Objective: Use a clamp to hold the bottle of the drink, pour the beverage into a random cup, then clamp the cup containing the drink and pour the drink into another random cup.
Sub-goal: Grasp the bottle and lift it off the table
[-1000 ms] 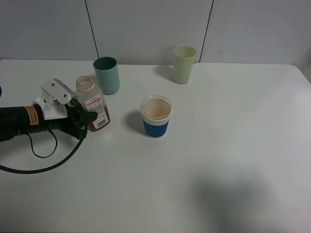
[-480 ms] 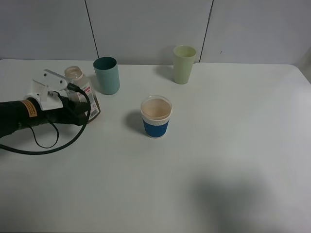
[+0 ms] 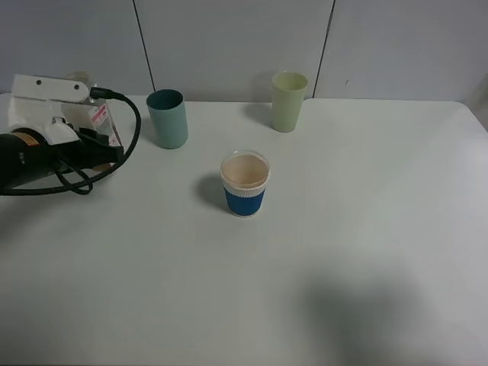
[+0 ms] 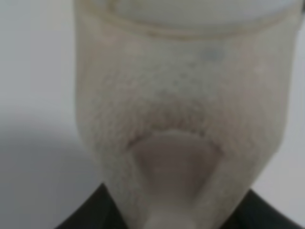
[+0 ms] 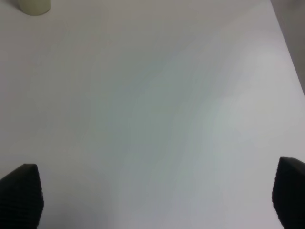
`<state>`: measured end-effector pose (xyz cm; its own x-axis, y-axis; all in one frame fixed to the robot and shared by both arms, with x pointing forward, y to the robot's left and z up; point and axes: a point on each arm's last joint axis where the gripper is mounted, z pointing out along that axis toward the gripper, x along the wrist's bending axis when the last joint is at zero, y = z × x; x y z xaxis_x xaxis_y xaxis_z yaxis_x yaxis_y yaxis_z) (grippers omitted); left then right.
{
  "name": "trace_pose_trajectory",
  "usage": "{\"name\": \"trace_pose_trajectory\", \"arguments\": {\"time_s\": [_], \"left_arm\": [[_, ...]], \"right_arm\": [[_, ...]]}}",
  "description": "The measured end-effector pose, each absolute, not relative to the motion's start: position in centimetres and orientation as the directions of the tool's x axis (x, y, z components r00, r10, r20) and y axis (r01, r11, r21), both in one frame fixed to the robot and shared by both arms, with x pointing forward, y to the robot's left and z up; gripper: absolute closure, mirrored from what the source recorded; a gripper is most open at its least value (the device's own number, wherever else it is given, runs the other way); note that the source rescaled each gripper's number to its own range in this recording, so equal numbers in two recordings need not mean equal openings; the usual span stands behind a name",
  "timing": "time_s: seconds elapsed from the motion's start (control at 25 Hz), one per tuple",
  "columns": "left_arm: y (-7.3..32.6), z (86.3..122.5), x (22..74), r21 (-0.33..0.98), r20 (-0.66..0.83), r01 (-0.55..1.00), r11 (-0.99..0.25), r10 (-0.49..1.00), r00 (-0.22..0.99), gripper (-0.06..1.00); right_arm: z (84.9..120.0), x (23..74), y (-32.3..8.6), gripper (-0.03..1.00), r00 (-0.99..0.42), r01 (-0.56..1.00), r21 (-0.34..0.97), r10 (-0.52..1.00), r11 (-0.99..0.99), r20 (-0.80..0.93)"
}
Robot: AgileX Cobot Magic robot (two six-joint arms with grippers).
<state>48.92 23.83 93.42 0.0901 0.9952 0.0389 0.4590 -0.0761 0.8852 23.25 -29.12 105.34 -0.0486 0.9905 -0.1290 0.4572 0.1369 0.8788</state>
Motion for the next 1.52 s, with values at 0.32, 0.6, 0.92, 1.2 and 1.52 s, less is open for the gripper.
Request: {"name": "trace_pose_trajectory", "arguments": {"time_s": [0.32, 0.6, 0.92, 1.2, 1.52], "left_arm": [[22.4, 94.6, 47.0, 0.792, 0.337, 0.523, -0.316, 0.94, 0.059, 0.9], [20.0, 96.3, 46.6, 0.707, 0.523, 0.509, -0.491, 0.848, 0.091, 0.9], [17.7, 97.9, 46.6, 0.657, 0.616, 0.459, -0.598, 0.777, 0.129, 0.9], [15.9, 98.1, 46.4, 0.583, 0.703, 0.42, -0.696, 0.691, 0.169, 0.9], [13.3, 97.7, 47.0, 0.505, 0.77, 0.401, -0.764, 0.609, 0.191, 0.9]], "right_arm": [[105.3, 23.2, -29.1, 0.08, -0.049, 0.457, 0.879, 0.99, 0.137, -0.129], [105.3, 23.2, -29.1, 0.08, -0.049, 0.457, 0.879, 0.99, 0.137, -0.129], [105.3, 23.2, -29.1, 0.08, -0.049, 0.457, 0.879, 0.99, 0.137, -0.129], [105.3, 23.2, -29.1, 0.08, -0.048, 0.457, 0.879, 0.99, 0.137, -0.129], [105.3, 23.2, -29.1, 0.08, -0.047, 0.458, 0.878, 0.99, 0.138, -0.131]]}}
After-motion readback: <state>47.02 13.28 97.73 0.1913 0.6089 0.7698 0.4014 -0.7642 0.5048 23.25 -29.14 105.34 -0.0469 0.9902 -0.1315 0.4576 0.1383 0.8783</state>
